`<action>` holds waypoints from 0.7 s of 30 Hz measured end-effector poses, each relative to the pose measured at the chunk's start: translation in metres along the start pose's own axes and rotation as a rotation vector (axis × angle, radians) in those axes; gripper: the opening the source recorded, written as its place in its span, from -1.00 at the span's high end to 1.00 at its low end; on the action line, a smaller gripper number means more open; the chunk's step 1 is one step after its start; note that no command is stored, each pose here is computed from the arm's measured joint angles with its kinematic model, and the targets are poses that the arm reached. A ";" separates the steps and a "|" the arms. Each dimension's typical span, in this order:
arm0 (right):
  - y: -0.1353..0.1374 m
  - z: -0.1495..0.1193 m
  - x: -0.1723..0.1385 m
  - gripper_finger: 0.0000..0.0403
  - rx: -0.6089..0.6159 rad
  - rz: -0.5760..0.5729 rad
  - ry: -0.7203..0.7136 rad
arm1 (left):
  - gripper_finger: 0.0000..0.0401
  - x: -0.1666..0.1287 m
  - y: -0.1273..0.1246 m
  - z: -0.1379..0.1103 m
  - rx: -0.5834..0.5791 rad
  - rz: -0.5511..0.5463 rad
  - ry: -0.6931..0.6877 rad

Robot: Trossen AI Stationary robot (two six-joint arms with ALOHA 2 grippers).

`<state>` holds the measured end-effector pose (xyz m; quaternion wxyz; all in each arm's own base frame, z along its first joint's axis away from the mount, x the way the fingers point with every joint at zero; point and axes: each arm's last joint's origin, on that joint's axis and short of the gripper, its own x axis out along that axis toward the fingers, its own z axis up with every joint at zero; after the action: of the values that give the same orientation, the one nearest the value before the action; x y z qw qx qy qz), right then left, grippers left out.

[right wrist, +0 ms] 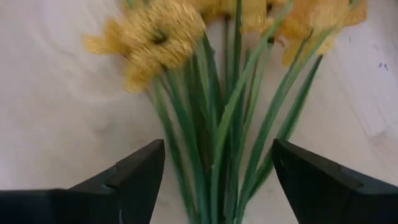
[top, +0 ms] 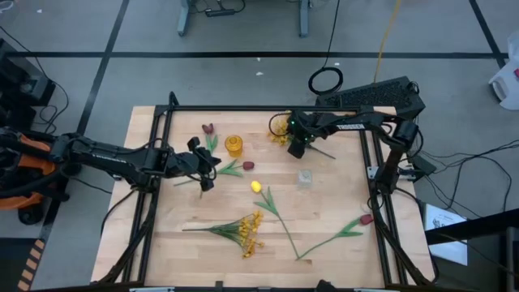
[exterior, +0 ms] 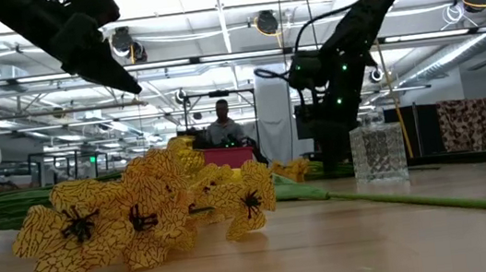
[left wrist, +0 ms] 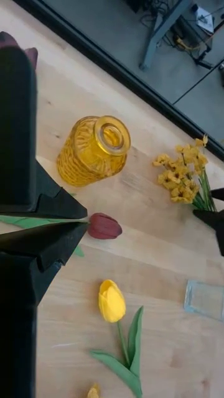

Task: Sort flowers into vase by color
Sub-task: Move the yellow flower to the right side of the transparent vase

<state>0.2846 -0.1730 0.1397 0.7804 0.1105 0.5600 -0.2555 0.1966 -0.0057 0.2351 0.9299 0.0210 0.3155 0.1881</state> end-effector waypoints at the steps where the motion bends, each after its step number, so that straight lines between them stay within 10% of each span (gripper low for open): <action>1: 0.000 0.000 0.003 -0.42 -0.001 -0.010 0.008 | 0.85 0.001 0.000 0.000 0.002 0.001 0.004; 21: 0.001 0.002 0.008 0.95 0.084 -0.031 -0.008 | 0.85 0.013 -0.007 -0.005 0.027 -0.042 0.070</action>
<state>0.2881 -0.1753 0.1332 0.7731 0.1333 0.5475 -0.2914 0.2057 -0.0079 0.2223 0.9217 0.0202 0.3505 0.1651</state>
